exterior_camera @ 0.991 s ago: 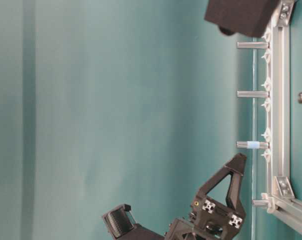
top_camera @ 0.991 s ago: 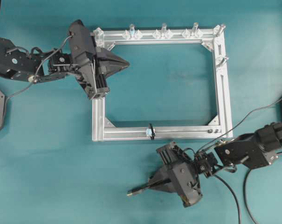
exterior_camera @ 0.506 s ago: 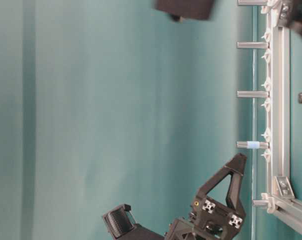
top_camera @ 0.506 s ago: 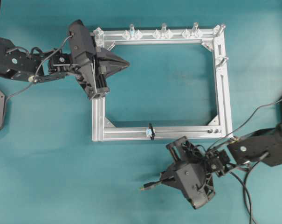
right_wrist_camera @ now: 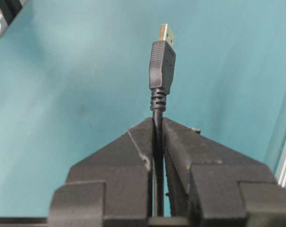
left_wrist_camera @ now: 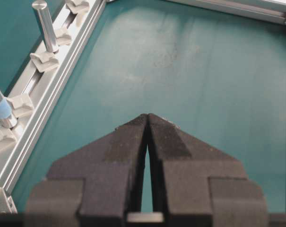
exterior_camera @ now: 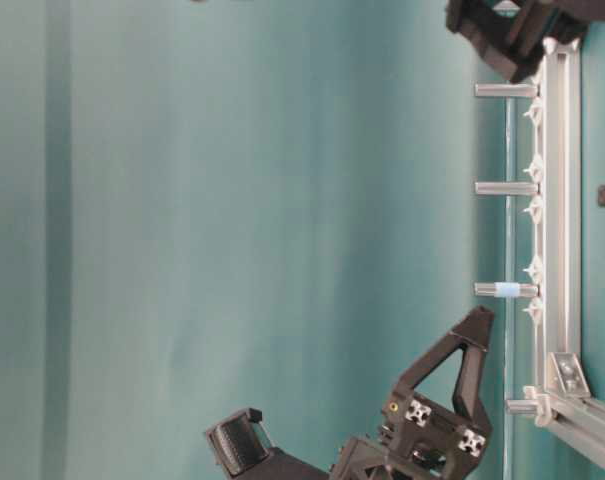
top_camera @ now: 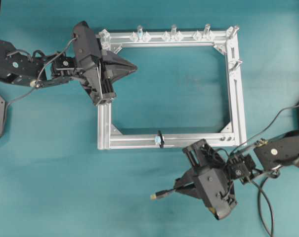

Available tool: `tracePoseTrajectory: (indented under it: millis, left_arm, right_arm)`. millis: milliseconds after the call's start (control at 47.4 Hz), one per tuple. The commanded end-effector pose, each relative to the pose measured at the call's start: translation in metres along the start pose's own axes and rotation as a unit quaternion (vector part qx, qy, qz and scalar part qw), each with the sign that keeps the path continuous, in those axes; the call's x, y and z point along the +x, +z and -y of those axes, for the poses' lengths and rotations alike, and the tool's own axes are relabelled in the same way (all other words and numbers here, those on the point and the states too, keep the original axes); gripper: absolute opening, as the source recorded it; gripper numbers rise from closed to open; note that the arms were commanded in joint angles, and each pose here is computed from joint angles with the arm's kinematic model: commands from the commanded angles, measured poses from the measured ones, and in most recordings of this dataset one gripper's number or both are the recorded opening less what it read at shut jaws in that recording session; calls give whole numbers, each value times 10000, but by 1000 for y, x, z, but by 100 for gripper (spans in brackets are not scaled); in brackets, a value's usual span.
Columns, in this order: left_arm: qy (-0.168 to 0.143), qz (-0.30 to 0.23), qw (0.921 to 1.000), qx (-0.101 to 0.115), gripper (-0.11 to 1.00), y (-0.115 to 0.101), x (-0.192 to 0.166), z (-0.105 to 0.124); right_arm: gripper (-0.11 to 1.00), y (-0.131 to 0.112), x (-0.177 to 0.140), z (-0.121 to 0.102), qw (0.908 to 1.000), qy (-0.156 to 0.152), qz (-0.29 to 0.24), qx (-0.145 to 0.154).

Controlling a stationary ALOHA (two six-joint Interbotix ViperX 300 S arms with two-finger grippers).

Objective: Insert the wire through the string loop located in the center.
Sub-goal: 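Move the right gripper with the cable toward the frame's near bar, then push the USB plug through the black zip-tie loop with the right gripper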

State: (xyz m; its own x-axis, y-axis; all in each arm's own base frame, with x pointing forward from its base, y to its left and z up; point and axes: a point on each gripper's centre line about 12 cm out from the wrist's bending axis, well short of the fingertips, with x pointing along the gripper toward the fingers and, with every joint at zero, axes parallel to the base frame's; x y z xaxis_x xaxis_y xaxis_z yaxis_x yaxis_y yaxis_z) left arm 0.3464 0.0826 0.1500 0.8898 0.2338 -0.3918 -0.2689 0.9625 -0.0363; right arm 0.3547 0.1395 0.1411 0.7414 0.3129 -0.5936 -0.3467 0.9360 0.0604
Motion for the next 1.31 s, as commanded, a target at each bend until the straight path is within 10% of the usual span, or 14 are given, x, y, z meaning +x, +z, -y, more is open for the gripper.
tracePoseTrajectory:
  millis: [0,1286]
  left_arm:
    - [-32,222,9997,21,0,15,-2,2]
    - [-61,236,9997,24,0,16,-2,4]
  right_arm:
    - [8,8,-7,-2,9999,13,115,-13]
    - [8,-31,-60,61,9895,-883,-505,1028]
